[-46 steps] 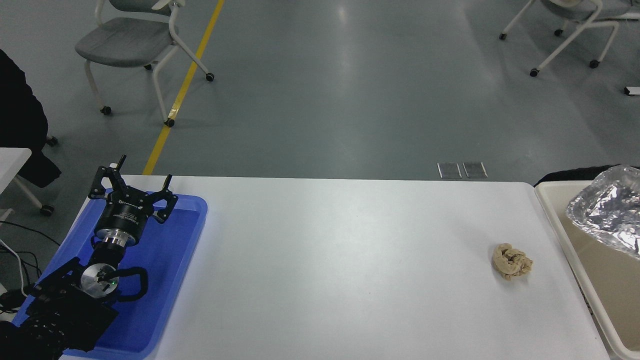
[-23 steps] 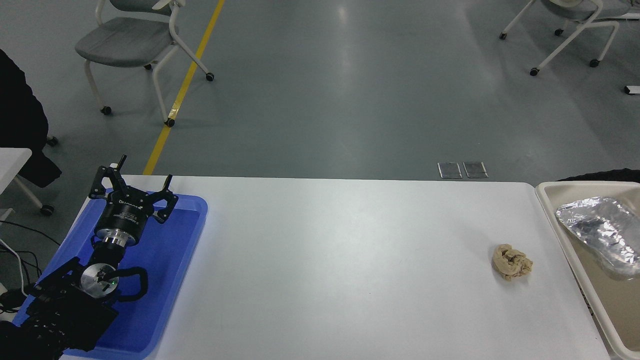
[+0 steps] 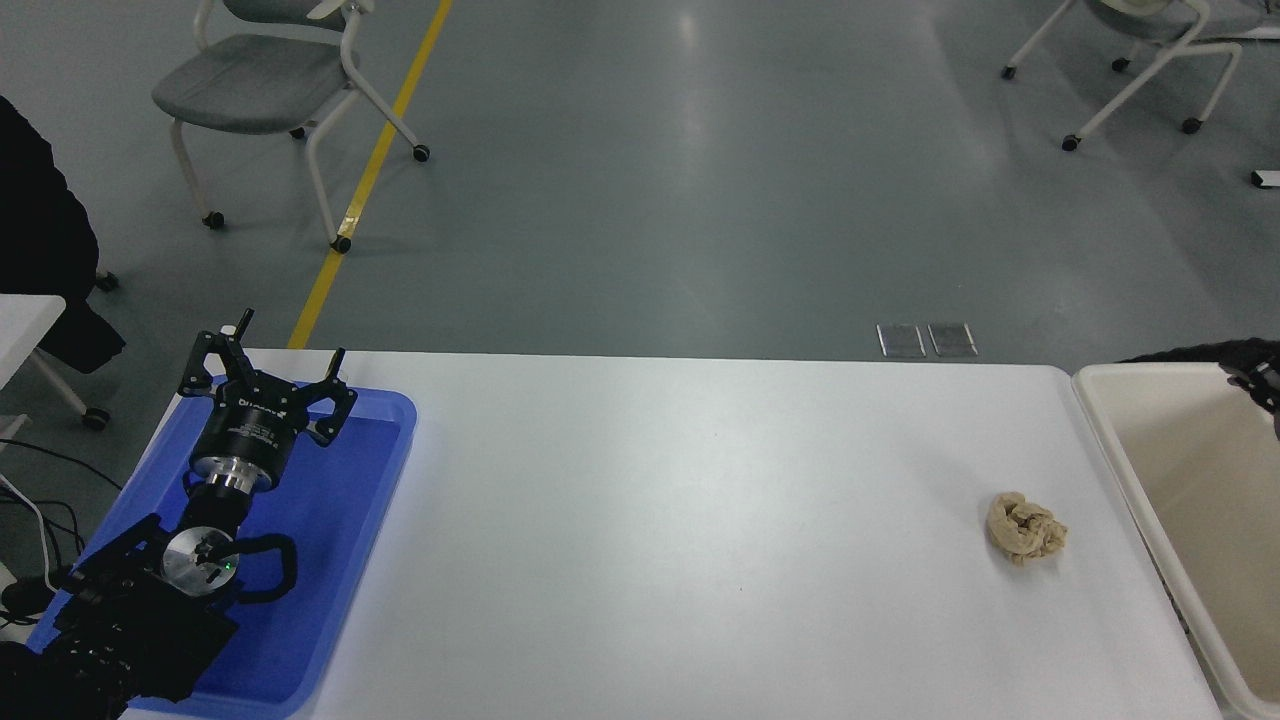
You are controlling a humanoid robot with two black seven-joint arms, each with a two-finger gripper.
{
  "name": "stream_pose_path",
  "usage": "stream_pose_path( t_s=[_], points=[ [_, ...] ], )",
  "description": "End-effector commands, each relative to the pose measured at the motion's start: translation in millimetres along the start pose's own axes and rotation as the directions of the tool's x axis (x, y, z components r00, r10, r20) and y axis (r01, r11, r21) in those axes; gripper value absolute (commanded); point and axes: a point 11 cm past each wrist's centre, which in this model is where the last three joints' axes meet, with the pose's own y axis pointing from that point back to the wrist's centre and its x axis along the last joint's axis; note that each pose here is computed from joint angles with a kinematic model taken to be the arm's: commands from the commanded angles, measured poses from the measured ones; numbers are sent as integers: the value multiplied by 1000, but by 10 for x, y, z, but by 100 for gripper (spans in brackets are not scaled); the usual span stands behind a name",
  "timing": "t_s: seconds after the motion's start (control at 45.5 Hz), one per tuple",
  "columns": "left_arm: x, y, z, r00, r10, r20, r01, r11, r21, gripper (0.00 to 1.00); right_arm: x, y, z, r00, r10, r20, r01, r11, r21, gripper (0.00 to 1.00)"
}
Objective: Pick up foil plate and place in dustbin
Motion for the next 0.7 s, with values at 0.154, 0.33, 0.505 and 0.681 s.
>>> stream_pose_path(
  t_s=[0.154,0.33,0.505,0.681],
  points=[
    [0,1,-5,1000,0,-1,0,1000,0,100,-242,889,-1122,840,-144,-523,260,953,155,100],
    [0,1,-5,1000,1,-1,-1,1000,0,100,-353,1293,-1361,711,-269,-649,406,911,67,100],
    [9,7,1,1000,2,1,-2,1000,0,100,-693,1810,-1724,601,-438,-668,613,789,34,100],
    [11,8,9,1000,3,2,-3,1000,-1,100,-765,2196,-1914,528,-490,-694,671,742,-14,100]
  ],
)
